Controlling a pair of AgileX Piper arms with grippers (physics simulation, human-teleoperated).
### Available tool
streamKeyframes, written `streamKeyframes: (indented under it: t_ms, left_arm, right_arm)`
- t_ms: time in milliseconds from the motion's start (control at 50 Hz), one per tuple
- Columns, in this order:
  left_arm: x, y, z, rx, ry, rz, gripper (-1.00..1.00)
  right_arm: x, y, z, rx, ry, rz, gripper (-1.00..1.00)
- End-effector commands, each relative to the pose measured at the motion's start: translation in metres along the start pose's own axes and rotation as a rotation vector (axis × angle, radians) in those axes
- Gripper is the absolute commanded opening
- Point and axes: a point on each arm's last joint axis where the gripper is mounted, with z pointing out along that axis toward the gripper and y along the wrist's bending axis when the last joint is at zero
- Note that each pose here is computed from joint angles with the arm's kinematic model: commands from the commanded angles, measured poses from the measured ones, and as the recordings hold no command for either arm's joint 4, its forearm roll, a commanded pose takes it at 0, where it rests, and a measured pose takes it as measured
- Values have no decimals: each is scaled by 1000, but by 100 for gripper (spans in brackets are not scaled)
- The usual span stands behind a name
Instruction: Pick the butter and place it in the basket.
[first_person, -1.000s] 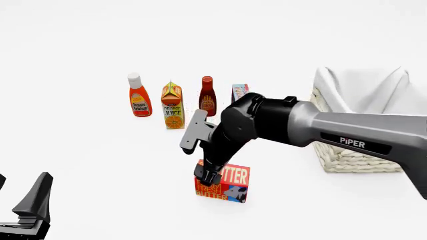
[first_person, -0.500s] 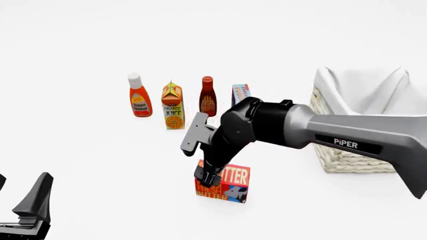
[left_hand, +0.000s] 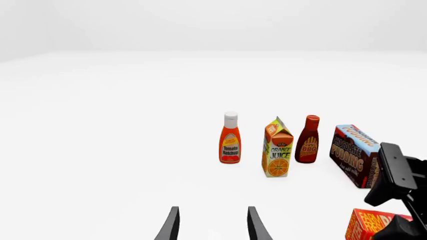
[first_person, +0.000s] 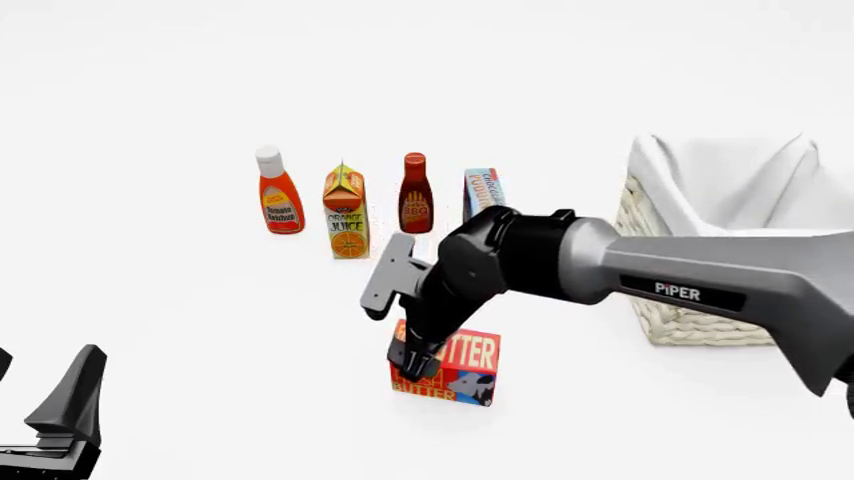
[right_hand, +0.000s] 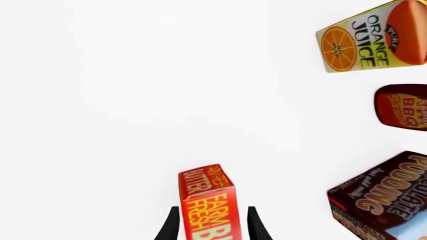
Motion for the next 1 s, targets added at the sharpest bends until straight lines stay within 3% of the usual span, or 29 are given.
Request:
streamKeyframes:
  t_ms: [20, 1000]
  left_arm:
    - [0, 0, 0, 0, 0, 0, 100]
    - [0, 0, 0, 0, 0, 0, 100]
  right_arm:
    - [2, 0, 6, -2, 6, 3, 100]
    - [7, -8, 34, -5, 32, 22, 100]
